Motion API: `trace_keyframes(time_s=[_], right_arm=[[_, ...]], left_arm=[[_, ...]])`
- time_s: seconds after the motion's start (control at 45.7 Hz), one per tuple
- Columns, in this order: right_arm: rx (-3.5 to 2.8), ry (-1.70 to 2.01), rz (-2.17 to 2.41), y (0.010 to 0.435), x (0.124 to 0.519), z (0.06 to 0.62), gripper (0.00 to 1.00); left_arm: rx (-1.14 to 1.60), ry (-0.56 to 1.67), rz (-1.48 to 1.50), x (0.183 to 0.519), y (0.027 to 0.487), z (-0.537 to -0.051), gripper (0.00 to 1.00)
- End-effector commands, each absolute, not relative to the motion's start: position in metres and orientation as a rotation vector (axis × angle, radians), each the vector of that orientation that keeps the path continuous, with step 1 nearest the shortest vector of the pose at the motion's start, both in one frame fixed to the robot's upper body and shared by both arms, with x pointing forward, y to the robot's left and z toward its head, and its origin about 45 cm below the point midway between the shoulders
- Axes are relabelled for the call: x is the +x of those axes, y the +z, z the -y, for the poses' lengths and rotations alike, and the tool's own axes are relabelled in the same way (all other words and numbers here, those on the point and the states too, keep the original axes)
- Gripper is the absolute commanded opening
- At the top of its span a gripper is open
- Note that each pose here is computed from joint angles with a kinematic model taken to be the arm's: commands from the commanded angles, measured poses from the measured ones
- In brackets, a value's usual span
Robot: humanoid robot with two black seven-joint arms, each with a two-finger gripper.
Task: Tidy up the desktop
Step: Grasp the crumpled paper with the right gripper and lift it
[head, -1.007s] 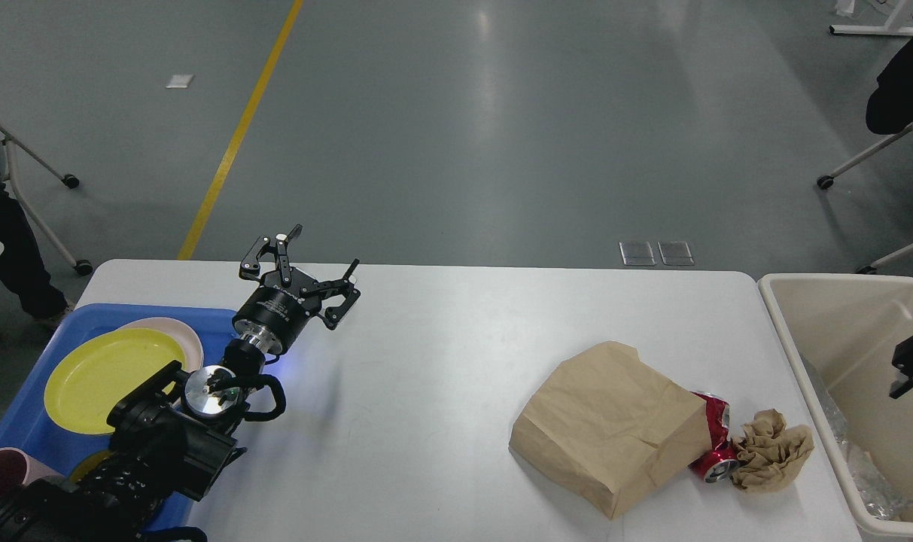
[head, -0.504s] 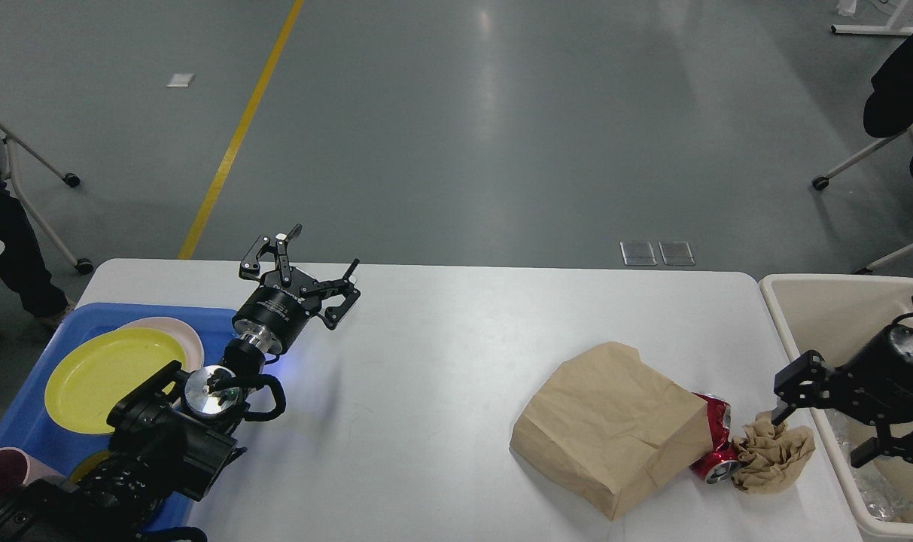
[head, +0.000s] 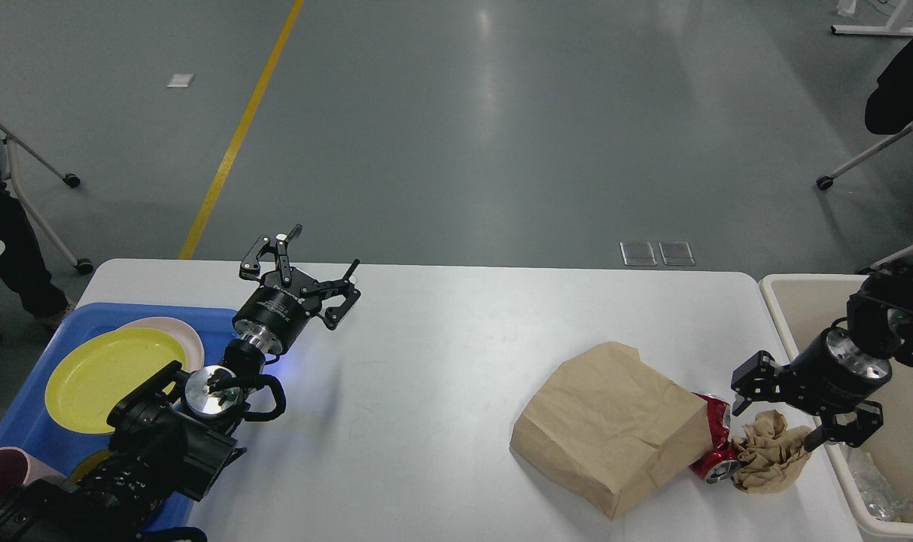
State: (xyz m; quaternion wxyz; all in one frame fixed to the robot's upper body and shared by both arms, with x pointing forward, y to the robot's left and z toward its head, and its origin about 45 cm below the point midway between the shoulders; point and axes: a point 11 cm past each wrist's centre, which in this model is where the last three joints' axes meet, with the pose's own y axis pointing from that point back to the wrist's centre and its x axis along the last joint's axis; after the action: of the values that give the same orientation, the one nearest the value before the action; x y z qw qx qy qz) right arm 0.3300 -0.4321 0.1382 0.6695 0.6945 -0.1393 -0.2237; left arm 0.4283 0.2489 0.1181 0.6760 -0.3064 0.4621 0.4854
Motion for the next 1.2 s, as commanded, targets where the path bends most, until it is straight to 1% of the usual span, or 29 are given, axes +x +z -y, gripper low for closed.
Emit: trace_keyframes(time_s=[0.0, 0.329, 0.504, 0.767, 0.964, 1.183], right_arm=[[1.544, -0.511, 0.335, 0.135, 0.328, 0.442, 1.00], [1.507, -0.519, 0.362, 0.140, 0.323, 0.461, 1.00], [1.483, -0.572, 0.345, 0.117, 0.301, 0.468, 1.00], [1.484, -0.556, 0.389, 0.112, 0.302, 0.468, 1.00], [1.457, -0.498, 0.468, 0.111, 0.310, 0.473, 1.00], [1.409, -0.462, 0.530, 0.098, 0.305, 0.483, 1.00]], left_arm=[[-0.688, 1.091, -1.039, 0.428, 0.118, -0.249, 0.97], [-0.688, 1.091, -1.039, 0.428, 0.118, -0.249, 0.97], [-0.690, 1.092, -1.039, 0.428, 0.118, -0.249, 0.97], [-0.690, 1.092, -1.039, 0.428, 0.118, -0.249, 0.97], [-0.688, 1.091, -1.039, 0.428, 0.118, -0.249, 0.97], [-0.690, 1.092, -1.039, 0.428, 0.118, -0.249, 0.97]])
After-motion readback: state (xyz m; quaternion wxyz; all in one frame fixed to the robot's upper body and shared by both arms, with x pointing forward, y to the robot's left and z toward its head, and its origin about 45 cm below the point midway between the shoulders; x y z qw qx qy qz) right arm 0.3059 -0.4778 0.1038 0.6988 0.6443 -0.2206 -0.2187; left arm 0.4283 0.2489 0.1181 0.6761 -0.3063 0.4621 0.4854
